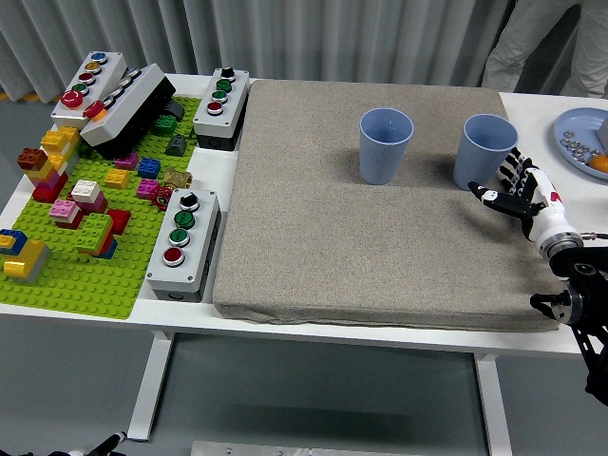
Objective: Pick cup pour cup place
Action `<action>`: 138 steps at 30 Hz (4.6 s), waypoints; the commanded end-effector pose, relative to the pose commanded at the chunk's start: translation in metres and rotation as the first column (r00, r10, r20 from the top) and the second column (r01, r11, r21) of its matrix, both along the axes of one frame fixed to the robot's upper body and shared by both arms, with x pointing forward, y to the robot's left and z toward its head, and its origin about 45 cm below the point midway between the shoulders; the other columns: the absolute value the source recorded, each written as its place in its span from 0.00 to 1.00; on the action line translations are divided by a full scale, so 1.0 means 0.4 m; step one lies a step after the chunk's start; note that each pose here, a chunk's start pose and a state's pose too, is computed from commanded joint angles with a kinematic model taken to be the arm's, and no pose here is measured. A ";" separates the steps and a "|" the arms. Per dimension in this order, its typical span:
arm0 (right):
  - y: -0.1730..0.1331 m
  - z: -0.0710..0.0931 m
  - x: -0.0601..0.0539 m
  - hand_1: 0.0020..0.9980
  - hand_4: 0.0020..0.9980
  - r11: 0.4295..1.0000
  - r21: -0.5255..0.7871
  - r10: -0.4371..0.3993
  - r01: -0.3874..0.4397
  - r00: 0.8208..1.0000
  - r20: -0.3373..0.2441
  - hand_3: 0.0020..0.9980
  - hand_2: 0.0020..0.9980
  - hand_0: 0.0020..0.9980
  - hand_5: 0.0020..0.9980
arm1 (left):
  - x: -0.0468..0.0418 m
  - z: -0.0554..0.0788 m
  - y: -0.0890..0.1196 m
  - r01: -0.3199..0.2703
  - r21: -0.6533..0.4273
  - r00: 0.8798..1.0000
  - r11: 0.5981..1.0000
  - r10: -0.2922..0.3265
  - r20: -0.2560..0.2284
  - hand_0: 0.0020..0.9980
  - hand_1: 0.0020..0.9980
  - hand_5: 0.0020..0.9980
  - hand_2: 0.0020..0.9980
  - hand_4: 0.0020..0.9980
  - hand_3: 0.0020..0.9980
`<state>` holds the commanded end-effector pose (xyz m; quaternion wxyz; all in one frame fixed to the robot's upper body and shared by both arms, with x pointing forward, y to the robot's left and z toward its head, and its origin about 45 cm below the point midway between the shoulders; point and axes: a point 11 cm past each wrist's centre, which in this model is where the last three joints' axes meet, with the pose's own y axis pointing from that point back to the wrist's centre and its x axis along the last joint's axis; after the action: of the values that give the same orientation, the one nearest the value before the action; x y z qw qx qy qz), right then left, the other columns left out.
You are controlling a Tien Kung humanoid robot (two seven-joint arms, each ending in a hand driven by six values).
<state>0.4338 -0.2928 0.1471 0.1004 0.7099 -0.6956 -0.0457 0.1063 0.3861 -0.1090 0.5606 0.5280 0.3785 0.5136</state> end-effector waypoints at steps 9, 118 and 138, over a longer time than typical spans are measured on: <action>0.012 0.008 0.012 0.96 0.83 1.000 0.003 0.006 -0.006 1.000 0.003 1.00 1.00 1.00 0.20 | -0.001 0.000 0.000 0.004 0.002 1.000 1.000 -0.004 -0.001 0.84 0.84 1.00 0.90 0.60 0.80; 0.038 0.035 0.072 0.91 0.81 0.995 0.099 -0.002 0.000 1.000 0.026 0.95 0.99 0.96 0.19 | 0.052 0.011 -0.008 0.040 0.007 0.999 0.999 -0.040 0.028 0.84 0.84 1.00 0.91 0.61 0.80; 0.046 0.030 0.075 0.84 0.79 0.993 0.117 -0.011 0.009 1.000 0.015 0.81 0.83 0.92 0.17 | 0.060 0.013 -0.007 0.041 0.008 0.999 0.999 -0.041 0.034 0.84 0.84 1.00 0.91 0.60 0.80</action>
<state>0.4640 -0.2743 0.1590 0.0529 0.7114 -0.6960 -0.0814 0.1304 0.3831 -0.1037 0.5753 0.5288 0.3559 0.5125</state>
